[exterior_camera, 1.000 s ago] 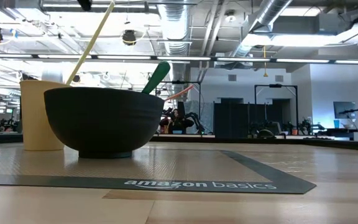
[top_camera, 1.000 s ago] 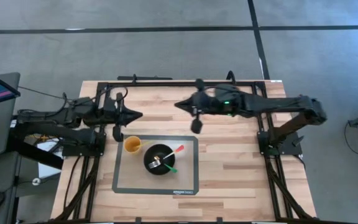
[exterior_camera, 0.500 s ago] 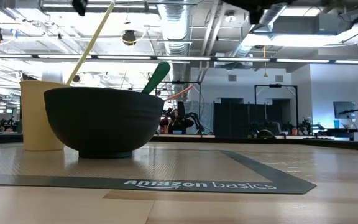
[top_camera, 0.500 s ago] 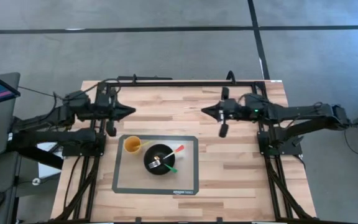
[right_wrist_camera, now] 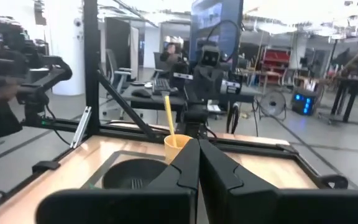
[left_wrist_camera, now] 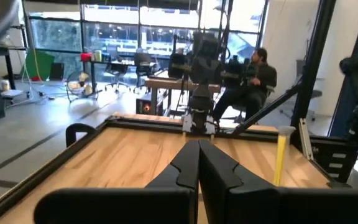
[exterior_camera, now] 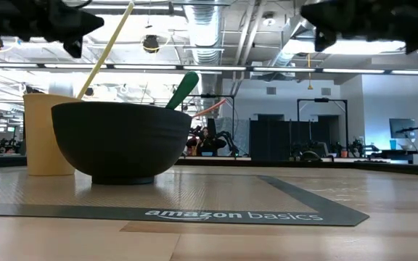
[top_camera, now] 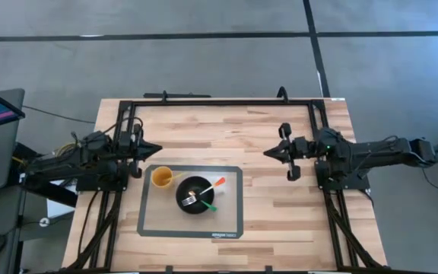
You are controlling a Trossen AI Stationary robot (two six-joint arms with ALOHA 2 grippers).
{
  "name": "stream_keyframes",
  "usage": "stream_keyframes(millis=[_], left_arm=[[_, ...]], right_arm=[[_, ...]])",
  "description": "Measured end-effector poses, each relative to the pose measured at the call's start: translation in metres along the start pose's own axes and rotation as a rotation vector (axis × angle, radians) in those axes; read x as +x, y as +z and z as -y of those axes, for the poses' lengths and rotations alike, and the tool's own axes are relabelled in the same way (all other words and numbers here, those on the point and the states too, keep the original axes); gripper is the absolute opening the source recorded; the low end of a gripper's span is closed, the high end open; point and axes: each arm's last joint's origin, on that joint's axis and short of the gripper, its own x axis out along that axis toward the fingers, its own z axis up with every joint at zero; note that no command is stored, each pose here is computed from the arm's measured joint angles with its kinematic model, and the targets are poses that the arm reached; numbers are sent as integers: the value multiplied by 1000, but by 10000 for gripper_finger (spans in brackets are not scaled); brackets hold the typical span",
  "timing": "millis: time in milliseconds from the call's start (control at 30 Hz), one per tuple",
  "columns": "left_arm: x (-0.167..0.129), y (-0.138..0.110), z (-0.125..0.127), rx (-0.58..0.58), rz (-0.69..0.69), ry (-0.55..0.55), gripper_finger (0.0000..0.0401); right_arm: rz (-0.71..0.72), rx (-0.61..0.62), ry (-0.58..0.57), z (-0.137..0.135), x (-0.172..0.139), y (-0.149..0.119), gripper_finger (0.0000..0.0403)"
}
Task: Pick & Place Utensil
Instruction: Return to Home Position
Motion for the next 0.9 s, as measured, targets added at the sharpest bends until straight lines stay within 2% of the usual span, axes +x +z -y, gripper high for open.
stream_keyframes(millis=[167,300,533,900], left_arm=[[-12,-14,1,0,74,-3,4],[-13,-24,1,10,143,-33,4],[-4,-53,1,-16,82,-68,4],[-4,-52,0,-61,92,-69,4]], right_arm=[[66,-37,-12,-5,-19,-19,0],[132,-15,-34,-6,-32,-29,0],[62,11,-61,-6,-44,-57,0],[65,53,47,-6,-51,-55,0]])
